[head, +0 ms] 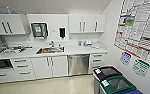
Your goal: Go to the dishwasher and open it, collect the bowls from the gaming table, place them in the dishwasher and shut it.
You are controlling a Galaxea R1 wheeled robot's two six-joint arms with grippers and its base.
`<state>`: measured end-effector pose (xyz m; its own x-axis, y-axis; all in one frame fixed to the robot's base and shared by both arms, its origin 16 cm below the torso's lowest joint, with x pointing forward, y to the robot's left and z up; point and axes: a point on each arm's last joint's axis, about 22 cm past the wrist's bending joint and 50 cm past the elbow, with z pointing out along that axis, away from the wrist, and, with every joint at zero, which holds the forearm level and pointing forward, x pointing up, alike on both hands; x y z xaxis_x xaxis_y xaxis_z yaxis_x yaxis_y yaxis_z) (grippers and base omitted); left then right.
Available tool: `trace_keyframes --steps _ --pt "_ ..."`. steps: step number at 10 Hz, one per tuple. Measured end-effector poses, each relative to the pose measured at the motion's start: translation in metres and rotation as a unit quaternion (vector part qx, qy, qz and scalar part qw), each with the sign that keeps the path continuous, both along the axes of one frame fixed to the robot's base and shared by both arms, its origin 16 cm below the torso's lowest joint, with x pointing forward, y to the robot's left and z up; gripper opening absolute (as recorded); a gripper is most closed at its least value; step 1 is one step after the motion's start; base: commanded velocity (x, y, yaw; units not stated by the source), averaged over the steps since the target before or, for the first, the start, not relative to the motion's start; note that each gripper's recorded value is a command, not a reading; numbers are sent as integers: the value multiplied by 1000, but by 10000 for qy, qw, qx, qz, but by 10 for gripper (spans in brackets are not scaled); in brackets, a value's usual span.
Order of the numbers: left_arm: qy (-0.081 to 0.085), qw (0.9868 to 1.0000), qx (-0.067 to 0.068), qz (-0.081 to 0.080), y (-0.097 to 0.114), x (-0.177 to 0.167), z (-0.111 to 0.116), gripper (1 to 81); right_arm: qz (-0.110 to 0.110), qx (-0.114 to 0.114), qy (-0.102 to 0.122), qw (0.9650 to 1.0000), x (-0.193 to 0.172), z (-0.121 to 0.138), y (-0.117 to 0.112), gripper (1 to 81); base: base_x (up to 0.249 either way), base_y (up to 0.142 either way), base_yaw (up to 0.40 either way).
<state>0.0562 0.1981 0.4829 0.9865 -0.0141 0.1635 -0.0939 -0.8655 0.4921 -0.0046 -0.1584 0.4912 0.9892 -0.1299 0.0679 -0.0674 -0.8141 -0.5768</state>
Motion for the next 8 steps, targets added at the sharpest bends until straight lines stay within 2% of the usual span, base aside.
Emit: trace_keyframes --steps 6,8 --pt "-6 10000 -1 1 0 0 0 811 1 2 3 10000 0 0 0 811 0 0 0" --pt "49 10000 2 3 0 -10 -1 811 14 3 29 10000 -6 0 1 811 86 0 0"
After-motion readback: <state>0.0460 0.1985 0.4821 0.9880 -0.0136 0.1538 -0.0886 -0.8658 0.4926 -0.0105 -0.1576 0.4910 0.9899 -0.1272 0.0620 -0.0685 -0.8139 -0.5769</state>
